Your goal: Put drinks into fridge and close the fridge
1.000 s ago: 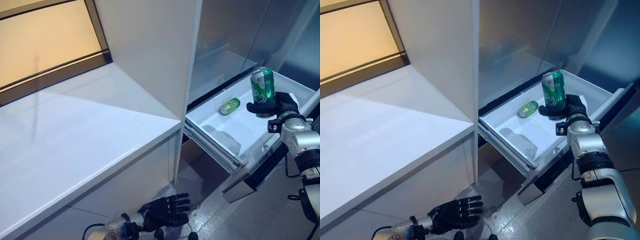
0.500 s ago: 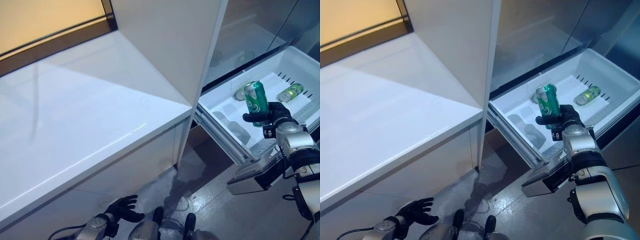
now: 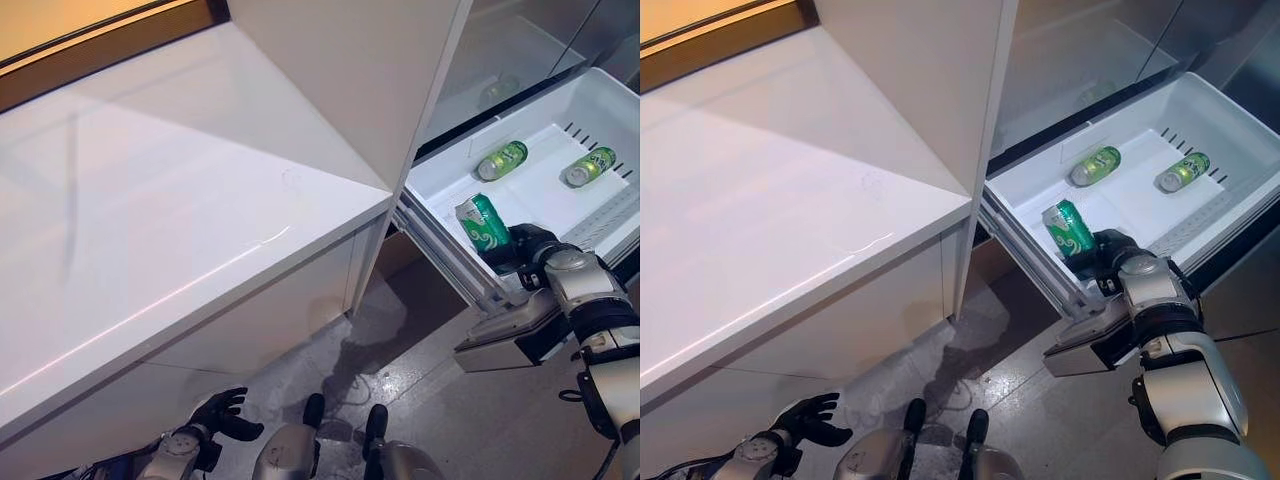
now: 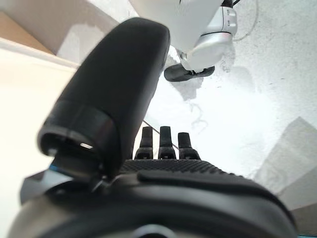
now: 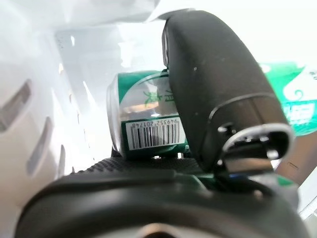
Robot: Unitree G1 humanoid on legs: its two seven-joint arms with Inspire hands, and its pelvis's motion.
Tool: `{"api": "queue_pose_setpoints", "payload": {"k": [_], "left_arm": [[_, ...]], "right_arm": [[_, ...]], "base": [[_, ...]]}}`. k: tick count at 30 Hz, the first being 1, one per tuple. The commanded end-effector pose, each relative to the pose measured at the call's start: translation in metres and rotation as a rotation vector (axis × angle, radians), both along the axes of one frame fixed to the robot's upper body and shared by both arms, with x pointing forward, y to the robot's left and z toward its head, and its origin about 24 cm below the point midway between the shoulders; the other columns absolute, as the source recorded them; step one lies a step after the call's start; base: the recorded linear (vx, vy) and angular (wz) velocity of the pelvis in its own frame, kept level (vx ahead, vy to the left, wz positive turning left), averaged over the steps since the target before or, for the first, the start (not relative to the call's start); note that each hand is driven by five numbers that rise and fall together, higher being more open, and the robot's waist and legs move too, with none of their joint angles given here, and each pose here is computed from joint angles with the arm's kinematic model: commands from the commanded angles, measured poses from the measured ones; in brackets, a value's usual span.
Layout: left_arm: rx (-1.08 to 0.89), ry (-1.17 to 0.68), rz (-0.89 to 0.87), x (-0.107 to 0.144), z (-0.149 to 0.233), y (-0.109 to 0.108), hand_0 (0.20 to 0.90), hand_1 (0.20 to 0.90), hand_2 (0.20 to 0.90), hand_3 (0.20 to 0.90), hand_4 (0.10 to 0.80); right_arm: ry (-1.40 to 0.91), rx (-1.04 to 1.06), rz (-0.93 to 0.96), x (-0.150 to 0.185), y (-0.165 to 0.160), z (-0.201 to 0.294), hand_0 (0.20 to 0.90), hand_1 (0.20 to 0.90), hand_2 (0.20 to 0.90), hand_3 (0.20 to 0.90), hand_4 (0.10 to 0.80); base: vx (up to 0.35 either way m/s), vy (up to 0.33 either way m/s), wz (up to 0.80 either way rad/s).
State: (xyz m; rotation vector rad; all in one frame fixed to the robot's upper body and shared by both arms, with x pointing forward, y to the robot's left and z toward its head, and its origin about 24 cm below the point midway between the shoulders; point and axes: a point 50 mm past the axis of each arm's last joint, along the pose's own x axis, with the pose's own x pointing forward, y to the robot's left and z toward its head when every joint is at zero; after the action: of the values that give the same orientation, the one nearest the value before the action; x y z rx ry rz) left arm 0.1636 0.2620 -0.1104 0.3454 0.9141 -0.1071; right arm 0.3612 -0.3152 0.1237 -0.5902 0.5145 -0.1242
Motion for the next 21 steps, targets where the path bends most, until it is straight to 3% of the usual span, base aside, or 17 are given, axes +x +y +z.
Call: {"api": "queue_pose_setpoints", "payload": {"k": [1,2,3,5,6,15,21], "left_arm": [[0.03,-0.007,-0.103,-0.01,0.001,0.001,0.9,0.9,0.9,0.9,0.8],[0.035,-0.004,-0.108,-0.009,0.001,0.001,0.9,0.9,0.9,0.9,0.8],[0.041,-0.001,-0.111,-0.009,0.001,0.002,0.9,0.9,0.9,0.9,0.8],[0.06,0.009,-0.113,-0.008,0.001,0.004,0.9,0.9,0.9,0.9,0.8],[0.067,0.015,-0.11,-0.009,0.001,0.006,0.9,0.9,0.9,0.9,0.8],[0.139,0.132,-0.064,-0.04,-0.012,0.021,0.9,0.9,0.9,0.9,0.8],[0.118,0.149,-0.062,-0.042,-0.014,0.018,0.9,0.9,0.9,0.9,0.8]], "right_arm": [[0.033,-0.12,0.01,-0.014,-0.034,0.024,0.3,0.3,0.3,0.2,0.1],[0.054,-0.116,0.026,-0.015,-0.033,0.019,0.3,0.3,0.3,0.2,0.1],[0.071,-0.114,0.04,-0.016,-0.031,0.014,0.396,0.396,0.396,0.313,0.213],[0.099,-0.105,0.061,-0.016,-0.025,0.003,0.679,0.679,0.679,0.642,0.542],[0.103,-0.099,0.067,-0.016,-0.022,0.0,0.9,0.9,0.9,0.9,0.8],[0.092,-0.031,0.15,-0.017,0.014,-0.029,0.9,0.9,0.9,0.9,0.8],[0.114,-0.022,0.202,-0.02,0.037,-0.044,0.9,0.9,0.9,0.9,0.8]], "base": [[-0.003,-0.048,-0.12],[0.001,-0.056,-0.12],[0.0,-0.063,-0.1],[-0.004,-0.075,-0.06],[0.002,-0.067,-0.05],[0.045,-0.068,-0.11],[0.073,-0.023,-0.13]]}}
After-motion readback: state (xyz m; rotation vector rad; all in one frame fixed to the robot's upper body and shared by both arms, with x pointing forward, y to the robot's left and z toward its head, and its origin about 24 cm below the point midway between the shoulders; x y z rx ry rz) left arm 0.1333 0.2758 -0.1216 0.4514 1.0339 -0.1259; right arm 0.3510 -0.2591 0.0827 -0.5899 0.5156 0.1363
